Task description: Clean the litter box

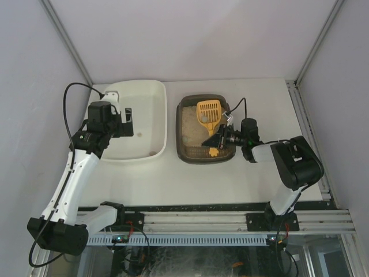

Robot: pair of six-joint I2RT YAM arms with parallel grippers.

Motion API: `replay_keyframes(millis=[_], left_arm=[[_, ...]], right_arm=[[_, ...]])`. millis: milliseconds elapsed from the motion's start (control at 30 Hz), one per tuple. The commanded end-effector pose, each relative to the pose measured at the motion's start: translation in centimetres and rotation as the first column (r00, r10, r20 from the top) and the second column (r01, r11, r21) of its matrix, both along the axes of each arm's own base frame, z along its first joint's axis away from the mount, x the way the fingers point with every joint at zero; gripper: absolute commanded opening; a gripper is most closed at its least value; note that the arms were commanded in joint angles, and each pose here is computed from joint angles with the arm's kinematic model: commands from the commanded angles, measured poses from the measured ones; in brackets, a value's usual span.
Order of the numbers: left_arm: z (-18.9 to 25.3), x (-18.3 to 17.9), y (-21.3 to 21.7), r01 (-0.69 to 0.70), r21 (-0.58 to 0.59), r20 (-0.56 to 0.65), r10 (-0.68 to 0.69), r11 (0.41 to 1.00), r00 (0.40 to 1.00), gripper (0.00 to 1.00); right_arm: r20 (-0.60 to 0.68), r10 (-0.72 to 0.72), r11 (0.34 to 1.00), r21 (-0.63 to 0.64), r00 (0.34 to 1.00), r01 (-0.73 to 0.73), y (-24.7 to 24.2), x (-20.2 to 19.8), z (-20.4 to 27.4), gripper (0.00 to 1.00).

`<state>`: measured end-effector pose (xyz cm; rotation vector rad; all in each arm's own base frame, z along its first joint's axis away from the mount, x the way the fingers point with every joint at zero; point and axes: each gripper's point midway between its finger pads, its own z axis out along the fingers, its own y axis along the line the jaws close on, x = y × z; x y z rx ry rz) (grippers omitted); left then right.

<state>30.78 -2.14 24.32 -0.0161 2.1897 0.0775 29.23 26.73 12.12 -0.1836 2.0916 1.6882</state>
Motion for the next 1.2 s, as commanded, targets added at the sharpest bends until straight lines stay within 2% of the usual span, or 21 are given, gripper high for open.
replay_keyframes(millis=[0, 100, 233, 333, 400, 533, 633, 800, 900, 967, 1067, 1167], left_arm=[[0.0, -0.5, -0.1, 0.028, -0.002, 0.016, -0.028, 1.000, 0.999, 1.00], [-0.2, -0.6, -0.2, 0.032, -0.002, 0.012, -0.032, 0.999, 0.999, 1.00], [-0.2, -0.6, -0.4, 0.042, -0.007, 0.010, -0.042, 0.999, 0.999, 1.00], [-0.2, -0.7, -0.5, 0.060, -0.003, 0.005, -0.060, 0.998, 0.998, 1.00], [-0.3, -0.7, -0.4, 0.057, -0.001, 0.000, -0.057, 0.998, 0.998, 1.00], [-0.2, -0.7, -0.4, 0.056, 0.002, -0.002, -0.056, 0.998, 0.998, 1.00], [-0.3, -0.7, -0.2, 0.054, 0.012, -0.006, -0.054, 0.998, 0.999, 1.00], [-0.6, -0.6, -0.2, 0.056, 0.018, -0.013, -0.055, 0.998, 0.998, 1.00], [-0.4, -0.7, -0.1, 0.057, 0.018, -0.008, -0.057, 0.998, 0.998, 1.00], [-0.5, -0.7, 0.1, 0.057, 0.015, -0.011, -0.057, 0.998, 0.998, 1.00], [-0.6, -0.8, 0.2, 0.062, 0.005, -0.011, -0.061, 0.998, 0.998, 1.00], [-0.6, -0.9, 0.2, 0.069, -0.009, -0.012, -0.069, 0.998, 0.998, 1.00]], right_arm=[[0.092, 0.029, 0.999, 0.043, 0.995, -0.033, 0.2, -0.2, 3.2, 0.00], [0.057, 0.000, 0.993, 0.119, 0.998, -0.006, -0.7, 0.9, 3.6, 0.00], [0.021, 0.093, 0.984, 0.153, 0.995, -0.095, 1.0, -0.3, 3.7, 0.00], [-0.010, 0.021, 0.972, 0.235, 1.000, -0.018, -0.9, 1.2, 4.6, 0.00], [-0.014, 0.032, 0.965, 0.262, 0.999, -0.027, -0.8, 1.5, 5.0, 0.00], [-0.010, 0.105, 0.981, 0.162, 0.994, -0.102, 1.1, 0.1, 4.2, 0.00], [-0.021, 0.032, 0.983, 0.184, 0.999, -0.027, -0.6, 1.8, 4.7, 0.00], [-0.036, 0.123, 0.983, 0.140, 0.992, -0.116, 1.7, 0.1, 4.5, 0.00], [-0.098, 0.039, 0.985, 0.172, 0.994, -0.021, -0.3, 2.2, 4.2, 0.00], [-0.108, 0.053, 0.981, 0.189, 0.993, -0.032, 0.2, 2.3, 4.6, 0.00], [-0.119, 0.117, 0.988, 0.114, 0.986, -0.103, 2.3, 0.7, 4.1, 0.00], [-0.187, 0.039, 0.989, 0.144, 0.981, -0.012, 0.3, 2.7, 4.2, 0.00]])
